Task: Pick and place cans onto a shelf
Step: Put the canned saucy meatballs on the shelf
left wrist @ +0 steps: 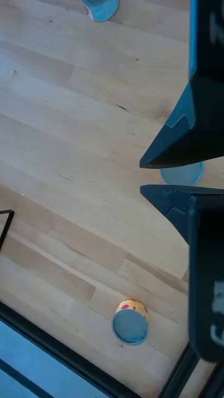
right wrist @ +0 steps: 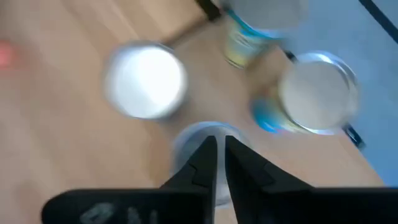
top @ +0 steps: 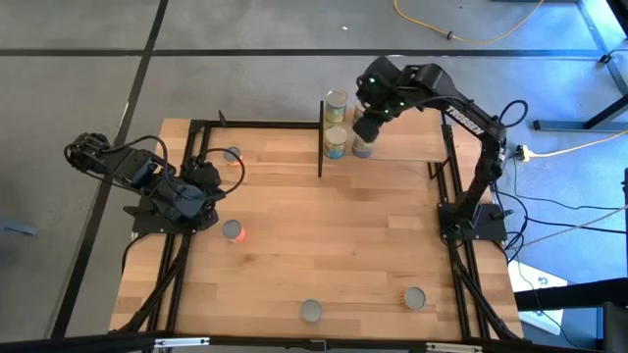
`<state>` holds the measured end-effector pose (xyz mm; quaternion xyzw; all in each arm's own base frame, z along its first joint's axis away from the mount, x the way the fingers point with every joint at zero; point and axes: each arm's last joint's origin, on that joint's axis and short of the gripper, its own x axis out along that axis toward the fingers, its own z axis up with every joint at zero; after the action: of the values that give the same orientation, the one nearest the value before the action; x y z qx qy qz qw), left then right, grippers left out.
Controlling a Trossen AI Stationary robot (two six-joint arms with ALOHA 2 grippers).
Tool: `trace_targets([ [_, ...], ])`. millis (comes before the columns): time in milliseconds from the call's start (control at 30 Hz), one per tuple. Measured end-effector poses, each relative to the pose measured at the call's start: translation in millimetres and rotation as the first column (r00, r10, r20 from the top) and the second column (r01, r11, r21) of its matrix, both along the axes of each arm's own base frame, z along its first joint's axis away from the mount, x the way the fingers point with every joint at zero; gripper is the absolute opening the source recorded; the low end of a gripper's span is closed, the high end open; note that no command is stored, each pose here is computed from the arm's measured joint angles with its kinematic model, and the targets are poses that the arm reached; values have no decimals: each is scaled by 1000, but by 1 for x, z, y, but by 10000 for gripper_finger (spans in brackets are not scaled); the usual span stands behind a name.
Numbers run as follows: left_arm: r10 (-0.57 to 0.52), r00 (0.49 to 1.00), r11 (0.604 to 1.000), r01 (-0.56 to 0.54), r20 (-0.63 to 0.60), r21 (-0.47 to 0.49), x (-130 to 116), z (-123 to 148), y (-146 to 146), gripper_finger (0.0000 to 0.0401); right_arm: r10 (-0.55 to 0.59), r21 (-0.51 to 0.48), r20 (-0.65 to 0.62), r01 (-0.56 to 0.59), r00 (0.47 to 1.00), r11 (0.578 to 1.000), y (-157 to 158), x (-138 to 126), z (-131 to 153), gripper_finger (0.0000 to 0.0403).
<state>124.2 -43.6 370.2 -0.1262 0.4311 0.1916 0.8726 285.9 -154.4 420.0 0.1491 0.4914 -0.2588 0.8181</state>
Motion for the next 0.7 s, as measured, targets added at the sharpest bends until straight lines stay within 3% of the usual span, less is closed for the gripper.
trace_targets([
  [333,-85,995,995,83,-43,-51,-1,-1,-2,47,229,-60,221,-221,948,973,43,-1,54,8],
  [533,-105,993,992,100,-59,-80,2,-2,-5,44,319,-105,232,-302,919,947,60,-2,61,7],
  [700,-149,984,981,135,-94,-136,7,-6,-12,11,346,-93,218,-334,913,938,70,0,60,11],
])
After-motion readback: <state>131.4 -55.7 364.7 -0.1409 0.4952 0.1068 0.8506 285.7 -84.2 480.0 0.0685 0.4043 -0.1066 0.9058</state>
